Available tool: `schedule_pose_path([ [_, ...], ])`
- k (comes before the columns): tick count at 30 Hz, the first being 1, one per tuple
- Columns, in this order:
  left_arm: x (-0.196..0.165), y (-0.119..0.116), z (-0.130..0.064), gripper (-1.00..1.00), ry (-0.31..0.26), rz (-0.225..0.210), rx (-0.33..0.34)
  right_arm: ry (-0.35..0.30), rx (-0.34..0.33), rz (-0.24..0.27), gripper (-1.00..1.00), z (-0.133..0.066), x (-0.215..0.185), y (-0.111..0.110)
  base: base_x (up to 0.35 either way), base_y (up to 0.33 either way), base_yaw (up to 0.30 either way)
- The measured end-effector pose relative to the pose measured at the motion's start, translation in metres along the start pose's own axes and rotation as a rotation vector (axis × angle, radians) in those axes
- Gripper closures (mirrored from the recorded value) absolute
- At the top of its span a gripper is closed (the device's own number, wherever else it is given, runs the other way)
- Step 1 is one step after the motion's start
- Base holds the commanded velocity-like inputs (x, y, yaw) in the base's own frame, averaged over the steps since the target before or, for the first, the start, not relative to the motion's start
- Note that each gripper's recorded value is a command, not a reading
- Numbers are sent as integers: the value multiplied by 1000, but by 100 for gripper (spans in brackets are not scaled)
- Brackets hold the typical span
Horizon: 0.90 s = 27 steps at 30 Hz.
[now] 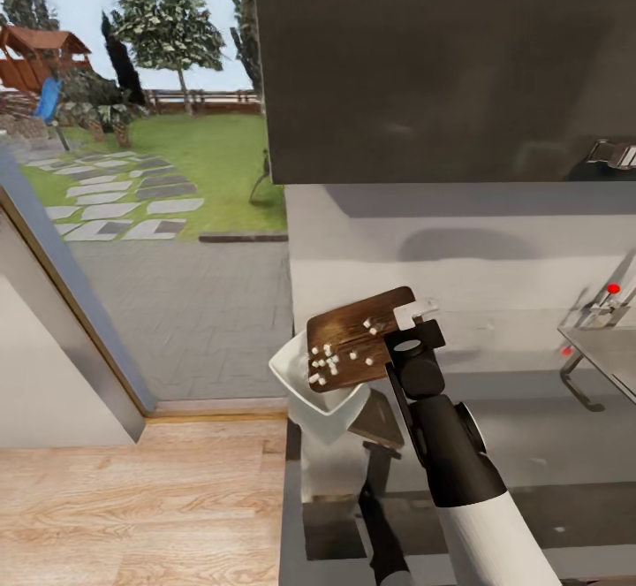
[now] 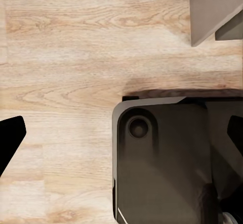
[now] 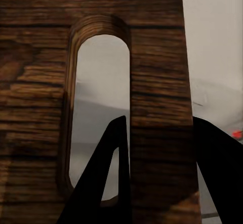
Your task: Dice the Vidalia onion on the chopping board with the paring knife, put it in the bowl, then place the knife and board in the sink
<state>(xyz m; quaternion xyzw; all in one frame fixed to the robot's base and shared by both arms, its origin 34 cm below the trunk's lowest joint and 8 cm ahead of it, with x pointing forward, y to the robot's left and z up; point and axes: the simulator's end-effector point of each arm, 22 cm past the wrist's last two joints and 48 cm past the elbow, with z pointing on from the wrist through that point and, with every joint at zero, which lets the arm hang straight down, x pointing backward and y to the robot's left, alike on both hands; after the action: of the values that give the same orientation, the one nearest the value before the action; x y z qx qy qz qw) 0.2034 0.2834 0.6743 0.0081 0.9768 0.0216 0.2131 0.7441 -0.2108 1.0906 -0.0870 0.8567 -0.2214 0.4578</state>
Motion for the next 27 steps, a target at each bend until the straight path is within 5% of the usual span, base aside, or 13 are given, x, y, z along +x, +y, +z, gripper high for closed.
schedule_pose_path([
  [27,1,0,0,-100,1,0,0,0,2,-1,100,0,0,0,19,14,0],
])
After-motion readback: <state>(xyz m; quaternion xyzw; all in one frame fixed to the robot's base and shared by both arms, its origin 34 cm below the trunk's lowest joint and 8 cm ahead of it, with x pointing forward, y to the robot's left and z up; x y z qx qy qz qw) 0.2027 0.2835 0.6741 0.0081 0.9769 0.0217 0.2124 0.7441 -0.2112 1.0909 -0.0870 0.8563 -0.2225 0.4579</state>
